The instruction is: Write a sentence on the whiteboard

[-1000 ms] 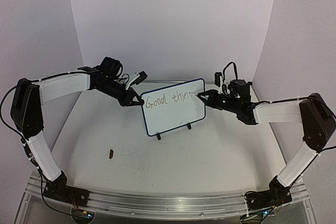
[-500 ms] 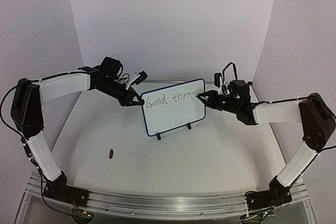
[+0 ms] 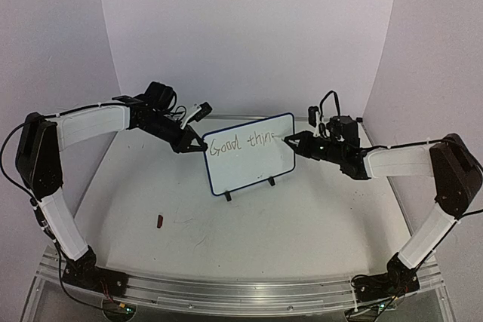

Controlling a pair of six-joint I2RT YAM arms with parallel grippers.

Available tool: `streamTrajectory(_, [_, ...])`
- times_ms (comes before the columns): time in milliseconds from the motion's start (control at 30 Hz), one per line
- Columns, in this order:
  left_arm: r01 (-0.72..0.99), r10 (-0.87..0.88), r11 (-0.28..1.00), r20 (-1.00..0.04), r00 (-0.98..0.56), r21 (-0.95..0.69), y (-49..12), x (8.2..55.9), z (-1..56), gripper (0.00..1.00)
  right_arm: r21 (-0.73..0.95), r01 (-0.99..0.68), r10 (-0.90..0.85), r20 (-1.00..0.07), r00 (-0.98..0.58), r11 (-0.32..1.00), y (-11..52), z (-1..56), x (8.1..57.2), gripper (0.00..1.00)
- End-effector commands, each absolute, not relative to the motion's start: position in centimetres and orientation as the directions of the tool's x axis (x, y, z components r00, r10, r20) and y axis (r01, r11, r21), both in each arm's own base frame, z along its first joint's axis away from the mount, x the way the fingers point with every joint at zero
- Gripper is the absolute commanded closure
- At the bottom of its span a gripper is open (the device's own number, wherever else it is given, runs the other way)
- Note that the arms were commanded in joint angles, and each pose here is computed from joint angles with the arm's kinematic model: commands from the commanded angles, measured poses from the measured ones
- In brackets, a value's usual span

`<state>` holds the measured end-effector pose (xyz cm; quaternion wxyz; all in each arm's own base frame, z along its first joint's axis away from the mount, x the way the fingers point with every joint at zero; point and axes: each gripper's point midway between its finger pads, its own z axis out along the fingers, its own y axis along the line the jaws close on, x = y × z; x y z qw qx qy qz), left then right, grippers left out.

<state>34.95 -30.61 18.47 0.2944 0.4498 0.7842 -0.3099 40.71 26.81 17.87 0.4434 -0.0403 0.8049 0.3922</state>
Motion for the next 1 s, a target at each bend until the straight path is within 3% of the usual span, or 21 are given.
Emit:
streamTrajectory(0, [0.871, 0.626, 0.459, -0.631, -0.459, -0.178, -28.9, 35.0, 14.1, 1.00, 0.573, -0.386, 0.282, -0.755, -0.592, 0.723, 26.2, 17.1, 41.4, 1.00])
streamTrajectory(967, [0.871, 0.626, 0.456, -0.631, -0.459, -0.181, -29.0, 34.9, 14.1, 1.00, 0.571, -0.454, 0.323, -0.795, -0.513, 0.684, 26.6, 22.7, 41.7, 1.00])
